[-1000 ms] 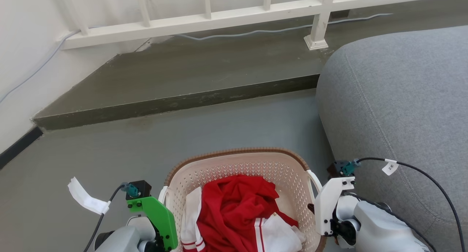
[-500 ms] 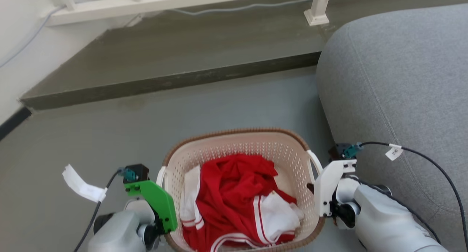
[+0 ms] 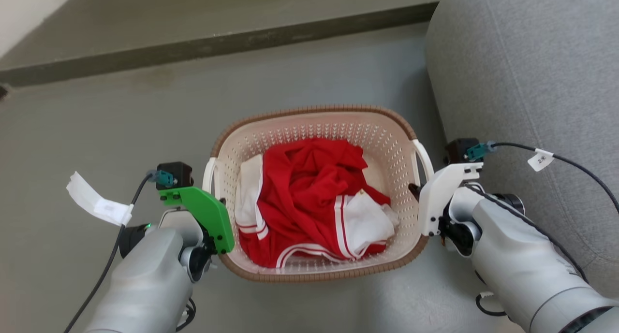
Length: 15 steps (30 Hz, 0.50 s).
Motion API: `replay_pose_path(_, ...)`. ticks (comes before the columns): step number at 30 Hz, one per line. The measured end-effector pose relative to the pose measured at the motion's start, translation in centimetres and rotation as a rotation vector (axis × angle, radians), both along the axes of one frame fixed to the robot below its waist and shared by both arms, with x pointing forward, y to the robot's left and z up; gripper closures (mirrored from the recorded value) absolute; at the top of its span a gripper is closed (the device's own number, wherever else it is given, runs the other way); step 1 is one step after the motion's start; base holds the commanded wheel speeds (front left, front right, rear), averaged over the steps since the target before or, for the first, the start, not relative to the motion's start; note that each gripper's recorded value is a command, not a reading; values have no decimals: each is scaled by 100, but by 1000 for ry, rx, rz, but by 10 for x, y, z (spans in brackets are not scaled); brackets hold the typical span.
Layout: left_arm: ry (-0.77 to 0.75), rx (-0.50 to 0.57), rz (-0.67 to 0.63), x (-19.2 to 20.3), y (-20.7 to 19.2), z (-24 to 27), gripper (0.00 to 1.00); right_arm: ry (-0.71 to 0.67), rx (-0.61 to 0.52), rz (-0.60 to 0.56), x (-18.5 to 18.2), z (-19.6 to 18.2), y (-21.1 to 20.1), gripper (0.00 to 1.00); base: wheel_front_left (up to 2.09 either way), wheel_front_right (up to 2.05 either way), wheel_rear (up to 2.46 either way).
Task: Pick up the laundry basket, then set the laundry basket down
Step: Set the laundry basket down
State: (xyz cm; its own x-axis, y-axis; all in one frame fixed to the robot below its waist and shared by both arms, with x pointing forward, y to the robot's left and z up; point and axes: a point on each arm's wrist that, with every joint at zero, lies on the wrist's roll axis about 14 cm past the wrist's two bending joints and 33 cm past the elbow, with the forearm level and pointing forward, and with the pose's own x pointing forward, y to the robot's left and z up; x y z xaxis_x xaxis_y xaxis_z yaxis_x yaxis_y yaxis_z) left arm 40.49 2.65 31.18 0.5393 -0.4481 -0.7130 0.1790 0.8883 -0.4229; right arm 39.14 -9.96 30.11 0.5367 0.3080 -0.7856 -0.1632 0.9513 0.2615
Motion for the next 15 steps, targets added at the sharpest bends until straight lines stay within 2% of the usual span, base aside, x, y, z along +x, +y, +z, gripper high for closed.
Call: replay_pose_path(15, 13, -18, 12, 40, -5, -39, 100, 7, -8, -26, 41, -42, -6, 100, 0, 0, 0)
